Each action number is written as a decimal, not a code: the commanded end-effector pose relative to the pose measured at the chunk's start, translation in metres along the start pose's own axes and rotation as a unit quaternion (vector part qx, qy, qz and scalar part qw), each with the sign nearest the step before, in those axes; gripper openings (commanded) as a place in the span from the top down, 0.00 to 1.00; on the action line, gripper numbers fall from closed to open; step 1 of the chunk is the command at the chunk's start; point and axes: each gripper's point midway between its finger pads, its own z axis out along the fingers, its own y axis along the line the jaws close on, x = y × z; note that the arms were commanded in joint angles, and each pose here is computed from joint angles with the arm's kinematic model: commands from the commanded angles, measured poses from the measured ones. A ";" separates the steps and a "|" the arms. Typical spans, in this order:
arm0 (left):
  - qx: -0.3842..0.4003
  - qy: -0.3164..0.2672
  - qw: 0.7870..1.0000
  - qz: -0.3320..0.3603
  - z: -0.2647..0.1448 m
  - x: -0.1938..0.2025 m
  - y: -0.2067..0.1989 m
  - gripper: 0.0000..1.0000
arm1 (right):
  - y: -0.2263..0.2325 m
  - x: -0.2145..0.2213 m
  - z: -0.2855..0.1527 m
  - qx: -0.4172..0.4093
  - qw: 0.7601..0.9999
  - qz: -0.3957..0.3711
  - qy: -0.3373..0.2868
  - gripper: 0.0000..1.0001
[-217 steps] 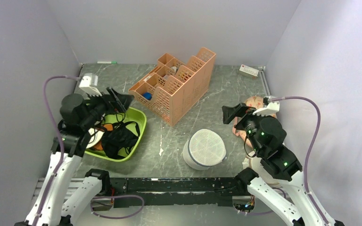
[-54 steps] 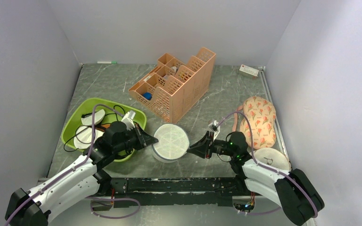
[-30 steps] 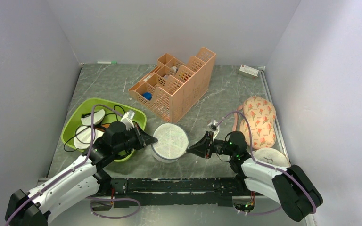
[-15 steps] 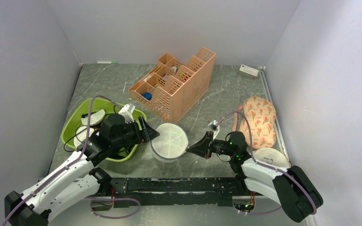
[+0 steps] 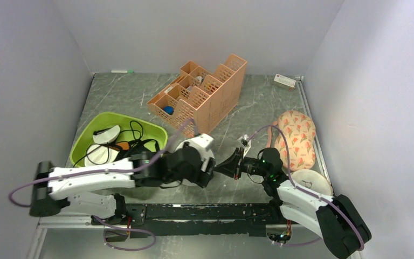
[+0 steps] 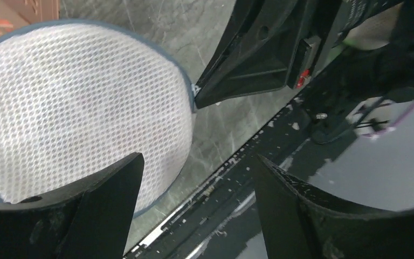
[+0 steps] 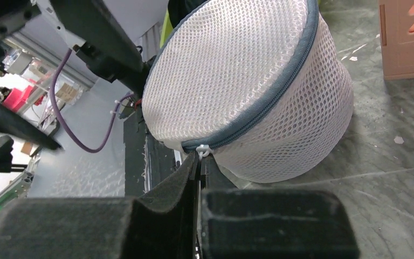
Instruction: Unzip the laundry bag and remove the bra
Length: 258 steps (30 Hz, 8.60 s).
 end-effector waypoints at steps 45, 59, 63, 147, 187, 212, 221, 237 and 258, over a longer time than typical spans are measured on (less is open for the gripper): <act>-0.165 0.045 0.977 0.128 0.044 0.049 0.045 0.92 | -0.030 -0.028 -0.005 0.131 0.990 -0.057 0.015 1.00; 0.026 0.054 0.989 0.136 0.038 0.045 -0.012 0.30 | 0.006 -0.015 -0.018 0.083 0.996 0.009 0.004 1.00; 0.032 0.034 0.991 0.124 0.025 0.024 -0.019 0.08 | 0.000 -0.012 -0.017 0.094 0.995 0.007 0.016 1.00; 0.040 0.164 0.986 -0.012 0.091 0.068 -0.006 0.93 | -0.107 -0.052 -0.052 0.380 0.919 0.088 0.050 1.00; 0.064 0.114 0.991 0.039 0.072 0.005 -0.005 0.25 | 0.004 -0.013 -0.028 0.118 0.984 0.123 0.055 1.00; 0.044 0.095 0.992 0.071 0.063 0.002 0.003 0.93 | -0.027 -0.012 -0.035 0.213 0.965 0.144 0.057 1.00; 0.060 0.085 0.991 0.086 0.048 0.004 -0.008 0.93 | -0.066 -0.036 -0.042 0.312 0.940 0.132 0.030 1.00; 0.032 0.089 0.994 0.058 0.036 0.011 0.000 0.57 | -0.046 -0.049 -0.034 0.187 0.976 0.103 0.038 1.00; 0.016 0.088 0.995 0.044 0.077 -0.010 -0.018 0.45 | 0.000 -0.043 -0.034 0.113 0.988 0.091 0.047 1.00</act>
